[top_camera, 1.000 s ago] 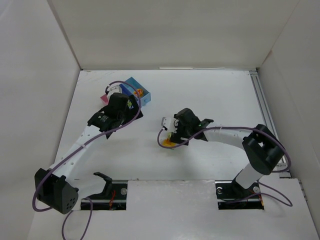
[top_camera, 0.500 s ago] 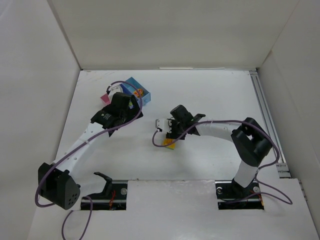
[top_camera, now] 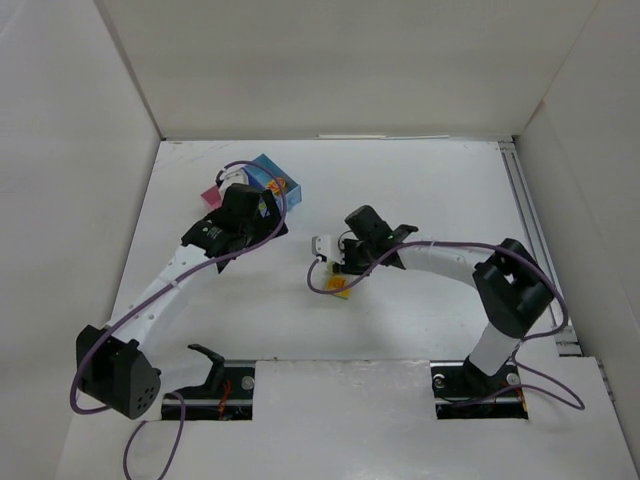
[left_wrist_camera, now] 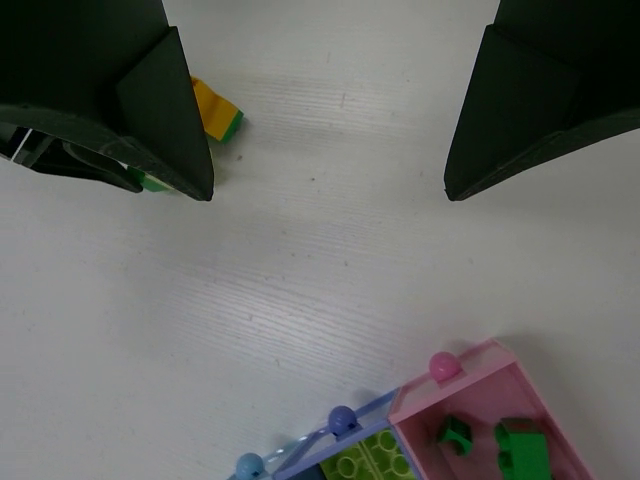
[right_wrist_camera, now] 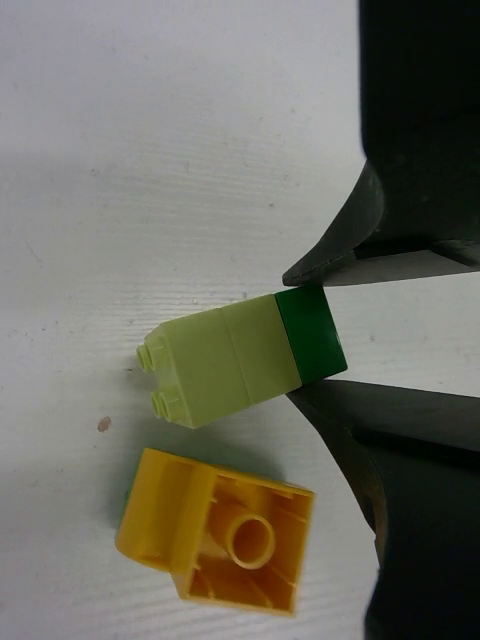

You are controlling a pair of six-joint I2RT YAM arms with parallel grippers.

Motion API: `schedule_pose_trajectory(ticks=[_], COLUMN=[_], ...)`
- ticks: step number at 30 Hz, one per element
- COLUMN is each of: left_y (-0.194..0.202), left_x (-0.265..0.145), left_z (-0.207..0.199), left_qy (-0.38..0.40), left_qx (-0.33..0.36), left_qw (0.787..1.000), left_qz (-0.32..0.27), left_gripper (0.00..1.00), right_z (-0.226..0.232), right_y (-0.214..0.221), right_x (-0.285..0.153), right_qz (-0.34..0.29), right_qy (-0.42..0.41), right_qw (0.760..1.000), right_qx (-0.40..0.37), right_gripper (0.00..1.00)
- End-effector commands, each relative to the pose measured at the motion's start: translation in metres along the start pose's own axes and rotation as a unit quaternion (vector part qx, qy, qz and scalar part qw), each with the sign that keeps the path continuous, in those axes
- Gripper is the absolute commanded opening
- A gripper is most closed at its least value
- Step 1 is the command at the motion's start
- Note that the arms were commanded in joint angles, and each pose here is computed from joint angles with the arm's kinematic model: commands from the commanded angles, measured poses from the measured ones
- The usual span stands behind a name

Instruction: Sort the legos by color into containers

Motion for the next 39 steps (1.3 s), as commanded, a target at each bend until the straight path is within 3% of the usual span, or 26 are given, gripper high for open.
schedule_pose_trajectory(ticks=[1,6,12,14,18,27,34,37,39], left_y=[-0.017,-0.012,-0.007,-0.007,-0.007,-0.004,-0.005,-0.009,-0.008], left_x=[-0.022,-0.039,-0.064,-0.064,-0.061,-0.061,-0.061,-0.058,-0.053], left_z=[-0.009,-0.022,-0.042,-0.045,-0.046,-0.054,-0.057,-0.060,-0.060], left_qy=[0.075,0.223,0.434,0.455,0.454,0.488,0.487,0.482,0.474], left_qx=[0.009,0.047,0.081,0.082,0.077,0.082,0.083,0.081,0.078], left_qw=[0.996,0.972,0.891,0.879,0.881,0.864,0.864,0.868,0.874], left_qz=[-0.047,-0.066,-0.107,-0.117,-0.109,-0.091,-0.091,-0.086,-0.077], left_gripper=[1.00,1.00,1.00,1.00,1.00,0.99,0.79,0.66,0.66], right_z=[-0.007,-0.012,-0.010,-0.007,0.000,0.004,0.001,0.002,0.001], right_y=[-0.023,-0.049,-0.073,-0.076,-0.081,-0.087,-0.091,-0.096,-0.095], right_x=[-0.038,-0.084,-0.119,-0.126,-0.134,-0.150,-0.146,-0.147,-0.147], right_qz=[-0.100,-0.196,-0.282,-0.297,-0.319,-0.344,-0.346,-0.343,-0.340], right_qy=[0.014,0.060,0.058,0.045,0.018,0.012,0.011,0.027,0.035], right_qw=[0.995,0.979,0.958,0.954,0.948,0.938,0.937,0.937,0.938], right_qx=[-0.006,-0.010,0.017,0.012,0.010,0.030,0.051,0.057,0.060], right_gripper=[0.00,0.00,0.00,0.00,0.00,0.00,0.00,0.00,0.00])
Point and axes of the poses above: each gripper's point midway between its finger pads, its own x axis out along the fingers, its own z axis along the line the jaws close on, y = z × x, the point moved 10 cm from there along -x, back along the fingers, and after that the axes turned 14 degrees about x, right-handed, at the moved point
